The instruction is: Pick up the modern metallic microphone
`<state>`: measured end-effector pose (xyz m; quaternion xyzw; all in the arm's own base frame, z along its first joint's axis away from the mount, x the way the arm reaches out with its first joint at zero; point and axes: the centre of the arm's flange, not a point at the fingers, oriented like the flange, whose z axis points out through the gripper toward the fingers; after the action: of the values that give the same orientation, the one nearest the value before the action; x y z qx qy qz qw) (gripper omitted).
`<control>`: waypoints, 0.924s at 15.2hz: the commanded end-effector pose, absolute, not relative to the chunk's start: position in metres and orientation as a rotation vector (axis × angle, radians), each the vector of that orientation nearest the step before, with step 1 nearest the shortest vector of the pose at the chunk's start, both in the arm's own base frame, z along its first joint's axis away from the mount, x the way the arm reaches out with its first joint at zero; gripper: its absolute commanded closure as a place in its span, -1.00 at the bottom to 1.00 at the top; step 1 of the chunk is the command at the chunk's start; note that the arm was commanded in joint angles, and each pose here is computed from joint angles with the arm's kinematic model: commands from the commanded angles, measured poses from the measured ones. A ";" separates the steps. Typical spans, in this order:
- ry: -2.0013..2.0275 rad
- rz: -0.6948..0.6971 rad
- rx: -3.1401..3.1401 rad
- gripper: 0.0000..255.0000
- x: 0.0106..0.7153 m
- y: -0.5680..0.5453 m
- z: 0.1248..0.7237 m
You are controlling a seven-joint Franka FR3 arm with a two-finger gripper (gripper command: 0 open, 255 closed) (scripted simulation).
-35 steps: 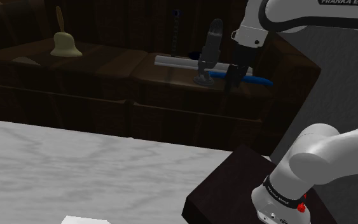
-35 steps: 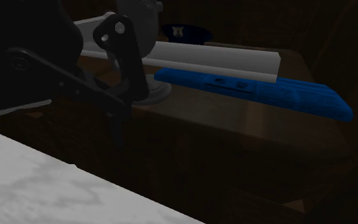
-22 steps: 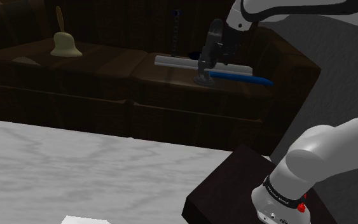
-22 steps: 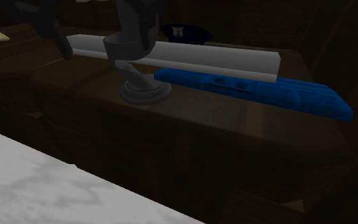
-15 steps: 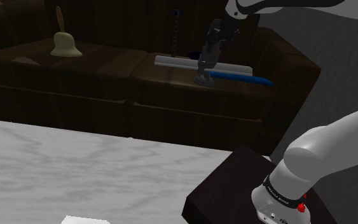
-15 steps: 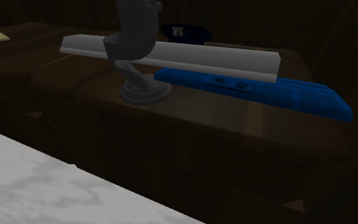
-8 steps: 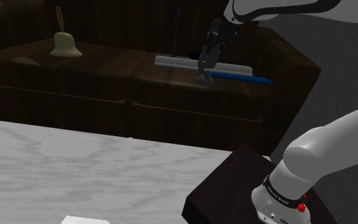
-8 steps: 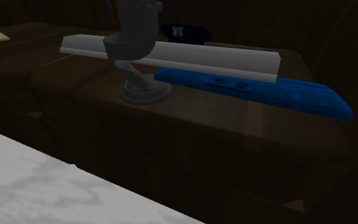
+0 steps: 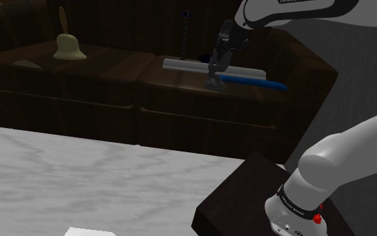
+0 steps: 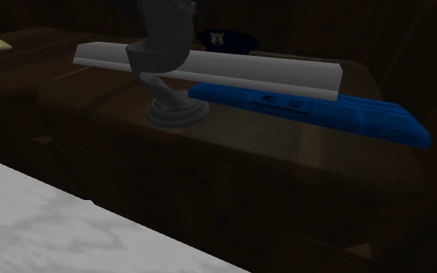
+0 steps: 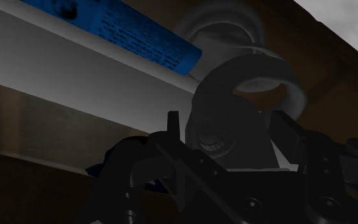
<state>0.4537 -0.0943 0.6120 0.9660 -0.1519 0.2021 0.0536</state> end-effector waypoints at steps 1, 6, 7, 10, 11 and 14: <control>-0.462 0.610 2.936 1.00 0.454 -0.094 0.611; -0.462 0.610 2.936 1.00 0.454 -0.094 0.617; -0.462 0.610 2.936 1.00 0.454 -0.094 0.622; -0.462 0.610 2.936 1.00 0.454 -0.094 0.638; -0.462 0.610 2.936 1.00 0.454 -0.094 0.643; -0.462 0.610 2.936 1.00 0.454 -0.094 0.659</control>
<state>0.4539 -0.0936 0.6524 0.9666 -0.1522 0.1993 0.0534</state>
